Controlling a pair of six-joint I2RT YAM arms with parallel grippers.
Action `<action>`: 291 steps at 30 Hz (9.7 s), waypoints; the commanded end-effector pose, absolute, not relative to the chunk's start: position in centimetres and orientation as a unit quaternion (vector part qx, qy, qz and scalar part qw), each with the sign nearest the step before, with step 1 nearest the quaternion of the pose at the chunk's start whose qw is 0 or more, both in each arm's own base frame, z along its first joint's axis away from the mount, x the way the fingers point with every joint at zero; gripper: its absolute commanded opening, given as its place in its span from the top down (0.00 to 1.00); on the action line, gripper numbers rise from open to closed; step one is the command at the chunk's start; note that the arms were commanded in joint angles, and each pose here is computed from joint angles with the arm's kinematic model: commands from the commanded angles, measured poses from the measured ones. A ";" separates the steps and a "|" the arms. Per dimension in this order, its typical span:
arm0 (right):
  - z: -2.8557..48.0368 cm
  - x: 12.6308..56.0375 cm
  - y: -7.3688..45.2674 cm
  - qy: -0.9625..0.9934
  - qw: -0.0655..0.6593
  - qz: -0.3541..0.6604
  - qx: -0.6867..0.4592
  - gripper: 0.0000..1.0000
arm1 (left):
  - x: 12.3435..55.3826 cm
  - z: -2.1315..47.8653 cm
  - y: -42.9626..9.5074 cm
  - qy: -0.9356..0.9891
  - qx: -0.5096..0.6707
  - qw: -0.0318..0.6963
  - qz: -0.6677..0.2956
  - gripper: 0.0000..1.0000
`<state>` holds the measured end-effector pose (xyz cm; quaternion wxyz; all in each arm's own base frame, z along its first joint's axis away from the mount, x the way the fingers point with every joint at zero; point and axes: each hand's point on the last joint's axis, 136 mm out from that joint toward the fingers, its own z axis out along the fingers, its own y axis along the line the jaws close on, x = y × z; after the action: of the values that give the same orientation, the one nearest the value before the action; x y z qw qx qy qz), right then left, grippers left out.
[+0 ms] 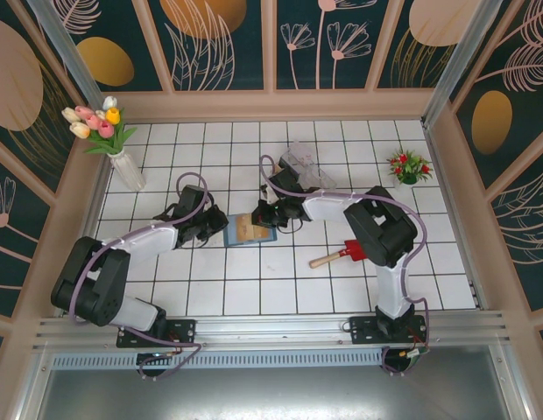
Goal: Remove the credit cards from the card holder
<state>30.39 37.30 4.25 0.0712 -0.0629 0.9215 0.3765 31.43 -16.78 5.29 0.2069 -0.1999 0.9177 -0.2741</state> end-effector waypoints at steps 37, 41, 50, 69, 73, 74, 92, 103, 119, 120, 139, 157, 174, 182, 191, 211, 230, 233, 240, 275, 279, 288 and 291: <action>16.4 31.3 34.0 0.815 0.148 0.553 -0.088 1.00 | 33.2 12.4 -19.5 0.888 -0.153 0.252 -0.353 0.46; 18.8 30.7 34.5 0.784 0.142 0.594 -0.110 1.00 | 33.3 16.1 -20.9 0.855 -0.134 0.278 -0.417 0.31; 23.9 30.9 33.2 0.719 0.149 0.666 -0.134 1.00 | 32.2 21.1 -24.8 0.791 -0.046 0.267 -0.549 0.32; 27.1 29.4 33.0 0.688 0.179 0.696 -0.099 0.71 | 30.9 28.0 -25.0 0.684 -0.046 0.305 -0.661 1.00; 28.1 28.4 34.5 0.680 0.175 0.705 -0.101 0.67 | 30.9 29.1 -24.5 0.671 -0.059 0.315 -0.668 1.00; 28.3 28.2 34.9 0.678 0.174 0.707 -0.102 0.68 | 30.8 29.5 -24.4 0.665 -0.062 0.317 -0.673 1.00; 27.3 30.2 33.2 0.735 0.244 0.620 -0.125 1.00 | 31.4 25.3 -22.0 0.745 -0.126 0.333 -0.564 0.46; 19.5 39.0 28.2 0.880 0.314 0.257 -0.246 1.00 | 32.2 18.7 -17.9 0.817 -0.198 0.349 -0.414 0.02; 12.9 43.3 27.8 0.898 0.274 0.111 -0.327 1.00 | 31.3 14.7 -15.8 0.868 -0.182 0.335 -0.318 0.02; 12.5 43.3 27.9 0.899 0.268 0.113 -0.327 1.00 | 31.3 14.6 -15.8 0.869 -0.181 0.334 -0.317 0.02; 7.8 43.4 27.5 0.901 0.228 0.039 -0.366 0.98 | 30.2 11.9 -16.2 0.883 -0.165 0.305 -0.316 0.02; 11.9 44.0 28.5 0.891 0.288 0.015 -0.350 0.81 | 30.4 12.7 -17.1 0.880 -0.144 0.303 -0.336 0.02; 12.1 44.0 30.6 0.897 0.280 0.097 -0.327 0.64 | 30.4 12.0 -17.3 0.885 -0.148 0.290 -0.332 0.01; 11.2 43.2 31.5 0.896 0.259 0.127 -0.339 0.58 | 30.5 11.5 -17.3 0.889 -0.149 0.284 -0.327 0.01; 9.3 44.0 31.0 0.902 0.245 0.108 -0.338 0.56 | 30.5 11.4 -17.3 0.890 -0.149 0.283 -0.326 0.02; 8.9 44.4 29.4 0.878 0.238 0.044 -0.412 0.93 | 30.5 11.0 -17.3 0.892 -0.150 0.278 -0.324 0.01; 11.8 43.9 28.6 0.879 0.261 0.049 -0.397 0.92 | 30.3 10.5 -17.3 0.893 -0.151 0.273 -0.324 0.01; 11.3 44.3 28.4 0.883 0.259 0.046 -0.389 0.92 | 30.4 10.5 -17.3 0.893 -0.150 0.274 -0.323 0.01; 9.9 44.6 28.2 0.888 0.245 0.040 -0.387 0.90 | 30.2 10.5 -17.2 0.894 -0.151 0.273 -0.322 0.01; 11.2 44.1 32.5 0.927 0.240 0.243 -0.156 0.49 | 35.7 10.1 -19.1 0.901 -0.160 0.267 -0.303 0.15; 8.8 44.1 33.0 0.936 0.221 0.224 -0.158 0.43 | 36.0 9.7 -18.6 0.900 -0.182 0.268 -0.293 0.16; 6.4 44.1 35.0 0.936 0.209 0.210 -0.191 0.31 | 35.5 9.5 -17.2 0.895 -0.217 0.274 -0.279 0.13; 5.5 44.4 35.2 0.938 0.209 0.193 -0.197 0.27 | 35.3 9.5 -16.5 0.893 -0.228 0.279 -0.271 0.10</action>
<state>44.17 34.82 6.72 0.2132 -0.1888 0.9355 0.2090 35.62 -17.83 9.45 0.2716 -0.2040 0.8962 -0.2854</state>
